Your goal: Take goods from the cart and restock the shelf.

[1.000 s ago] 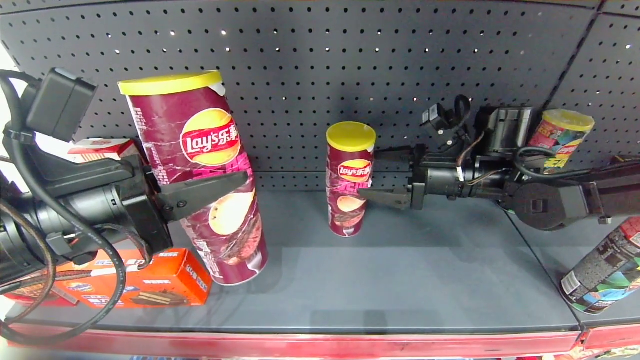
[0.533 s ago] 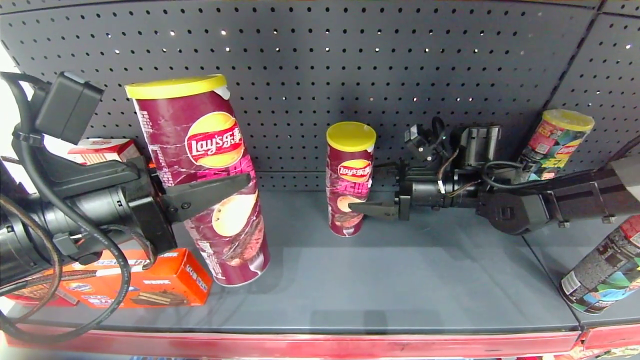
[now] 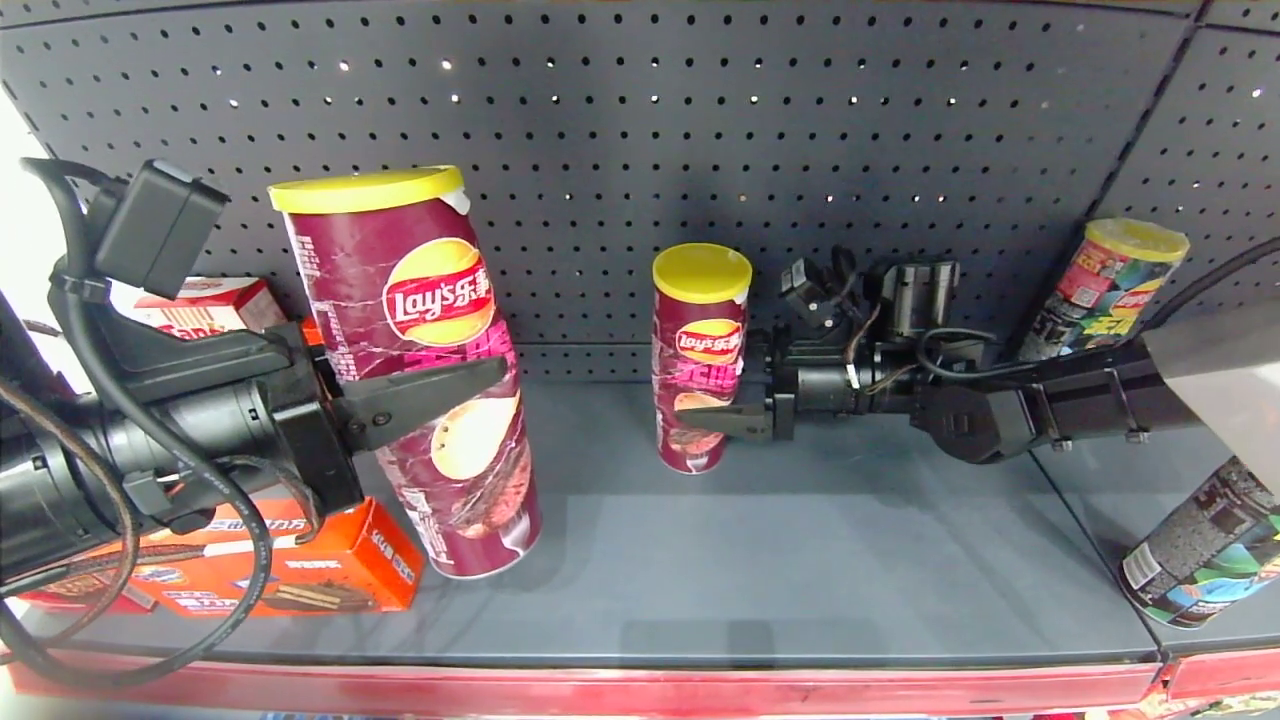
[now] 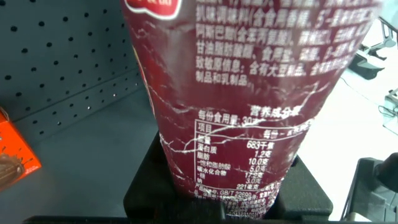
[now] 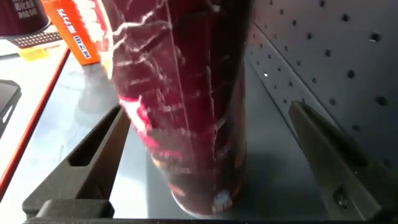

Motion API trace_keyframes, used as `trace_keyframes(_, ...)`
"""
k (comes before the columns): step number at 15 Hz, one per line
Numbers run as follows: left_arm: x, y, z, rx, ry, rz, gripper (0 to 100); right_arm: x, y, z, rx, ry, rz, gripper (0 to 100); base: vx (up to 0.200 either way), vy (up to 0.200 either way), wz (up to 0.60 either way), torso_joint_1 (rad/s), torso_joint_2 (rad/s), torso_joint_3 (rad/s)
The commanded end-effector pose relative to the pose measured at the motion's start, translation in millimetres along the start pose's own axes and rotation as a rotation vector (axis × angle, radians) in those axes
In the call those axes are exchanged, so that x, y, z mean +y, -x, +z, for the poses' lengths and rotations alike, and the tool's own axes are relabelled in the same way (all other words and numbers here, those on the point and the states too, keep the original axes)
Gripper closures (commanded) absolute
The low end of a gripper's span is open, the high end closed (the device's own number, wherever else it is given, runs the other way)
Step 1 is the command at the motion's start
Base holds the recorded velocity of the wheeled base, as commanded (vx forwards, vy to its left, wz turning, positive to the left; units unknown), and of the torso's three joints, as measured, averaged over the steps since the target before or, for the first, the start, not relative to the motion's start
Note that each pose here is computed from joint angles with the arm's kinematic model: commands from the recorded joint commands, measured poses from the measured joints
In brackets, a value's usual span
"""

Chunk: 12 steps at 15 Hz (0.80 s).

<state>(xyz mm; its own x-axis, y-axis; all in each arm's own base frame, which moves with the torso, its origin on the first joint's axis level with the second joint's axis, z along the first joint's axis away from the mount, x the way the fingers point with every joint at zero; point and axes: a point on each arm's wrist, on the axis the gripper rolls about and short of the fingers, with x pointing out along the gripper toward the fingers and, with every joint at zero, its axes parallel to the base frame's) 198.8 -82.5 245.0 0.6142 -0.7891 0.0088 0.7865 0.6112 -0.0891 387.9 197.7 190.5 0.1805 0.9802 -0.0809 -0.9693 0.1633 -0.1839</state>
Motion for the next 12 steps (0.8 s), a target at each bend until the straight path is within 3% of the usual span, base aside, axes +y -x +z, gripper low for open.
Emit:
trace_keyframes(1,0.5,-0.3,-0.8,0.003,0.003,0.002,100,-1.4,-5.7,-1.9,-0.005,-0.004,0.008,0,0.0,0.0,0.0,0.0,0.0,0.0)
trace_keyframes(6,2.3,-2.7,-4.0,0.016,0.011,0.003,100,-2.5,-12.5,-9.9,-0.029,-0.008,0.077,0,0.0,0.0,0.0,0.0,0.0,0.0)
trace_keyframes(7,2.6,-2.5,-3.9,0.016,0.011,0.004,100,-1.6,-13.5,-9.8,-0.03,-0.008,0.08,100,0.0,0.0,0.0,0.0,0.0,0.0)
trace_keyframes(12,4.9,-5.7,-6.1,0.023,0.013,0.005,100,0.6,-13.4,-8.4,-0.03,-0.008,0.082,100,0.0,0.0,0.0,0.0,0.0,0.0)
